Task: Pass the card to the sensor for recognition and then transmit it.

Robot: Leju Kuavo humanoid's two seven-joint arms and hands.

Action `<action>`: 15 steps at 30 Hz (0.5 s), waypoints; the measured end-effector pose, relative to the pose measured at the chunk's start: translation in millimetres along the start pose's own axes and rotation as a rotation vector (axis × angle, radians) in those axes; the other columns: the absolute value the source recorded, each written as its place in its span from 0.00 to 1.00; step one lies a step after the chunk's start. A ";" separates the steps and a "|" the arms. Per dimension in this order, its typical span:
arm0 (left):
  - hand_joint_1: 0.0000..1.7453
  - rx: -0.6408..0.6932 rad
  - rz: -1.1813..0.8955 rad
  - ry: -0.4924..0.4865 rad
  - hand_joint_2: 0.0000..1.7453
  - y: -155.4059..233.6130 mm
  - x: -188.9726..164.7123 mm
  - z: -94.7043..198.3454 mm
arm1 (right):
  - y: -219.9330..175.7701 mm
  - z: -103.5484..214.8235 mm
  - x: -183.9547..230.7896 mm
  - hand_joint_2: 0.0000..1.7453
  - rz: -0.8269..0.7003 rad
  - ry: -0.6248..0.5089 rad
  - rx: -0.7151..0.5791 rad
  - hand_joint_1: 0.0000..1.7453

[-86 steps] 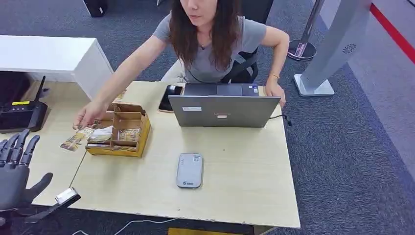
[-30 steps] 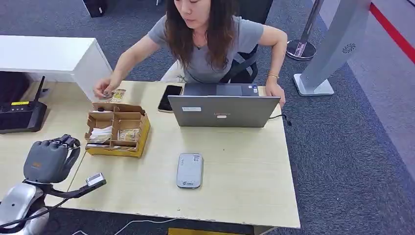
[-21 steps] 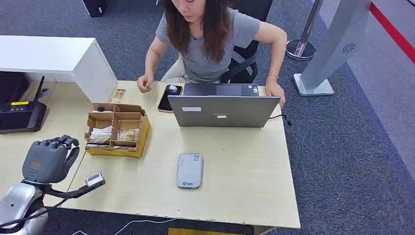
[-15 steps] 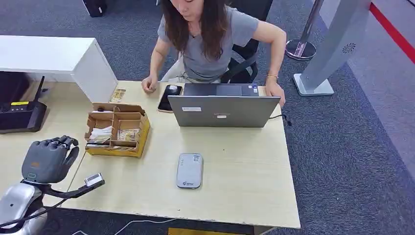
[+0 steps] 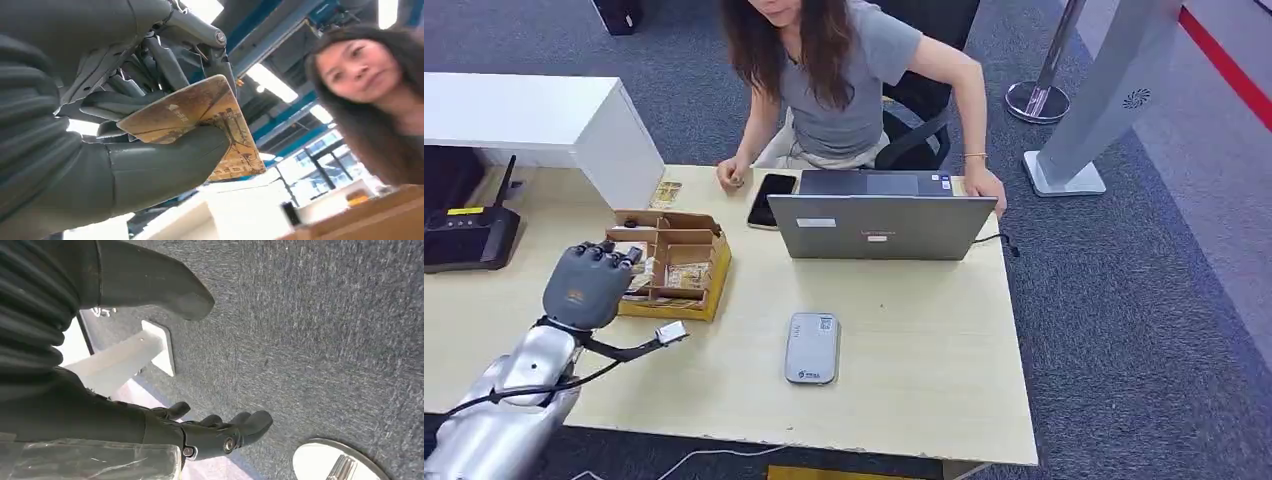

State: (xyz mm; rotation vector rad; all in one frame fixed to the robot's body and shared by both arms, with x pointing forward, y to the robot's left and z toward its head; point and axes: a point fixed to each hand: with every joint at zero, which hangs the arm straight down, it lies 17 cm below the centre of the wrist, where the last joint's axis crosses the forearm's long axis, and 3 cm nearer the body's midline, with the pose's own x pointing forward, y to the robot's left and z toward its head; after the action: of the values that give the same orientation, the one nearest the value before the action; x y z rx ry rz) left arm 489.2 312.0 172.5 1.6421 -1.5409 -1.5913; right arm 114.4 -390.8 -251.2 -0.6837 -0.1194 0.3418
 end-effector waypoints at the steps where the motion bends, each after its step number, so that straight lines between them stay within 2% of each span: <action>1: 1.00 -0.003 0.001 -0.005 1.00 -1.9 4.4 -3.9 | 0.2 0.2 0.8 1.00 0.003 -0.003 0.000 0.00; 7: 1.00 -0.019 0.019 -0.044 1.00 -10.9 30.4 -16.8 | 0.7 0.6 1.1 1.00 0.011 -0.003 0.000 0.00; 15: 1.00 -0.030 0.029 -0.064 1.00 -15.5 43.4 -20.6 | 1.8 1.0 0.5 1.00 0.012 -0.002 0.003 0.00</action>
State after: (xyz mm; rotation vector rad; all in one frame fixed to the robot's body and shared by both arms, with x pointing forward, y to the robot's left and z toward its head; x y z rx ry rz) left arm 503.2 271.6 145.5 1.5604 -1.5579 -1.6588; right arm 114.2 -388.7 -251.6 -0.6817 -0.1172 0.3540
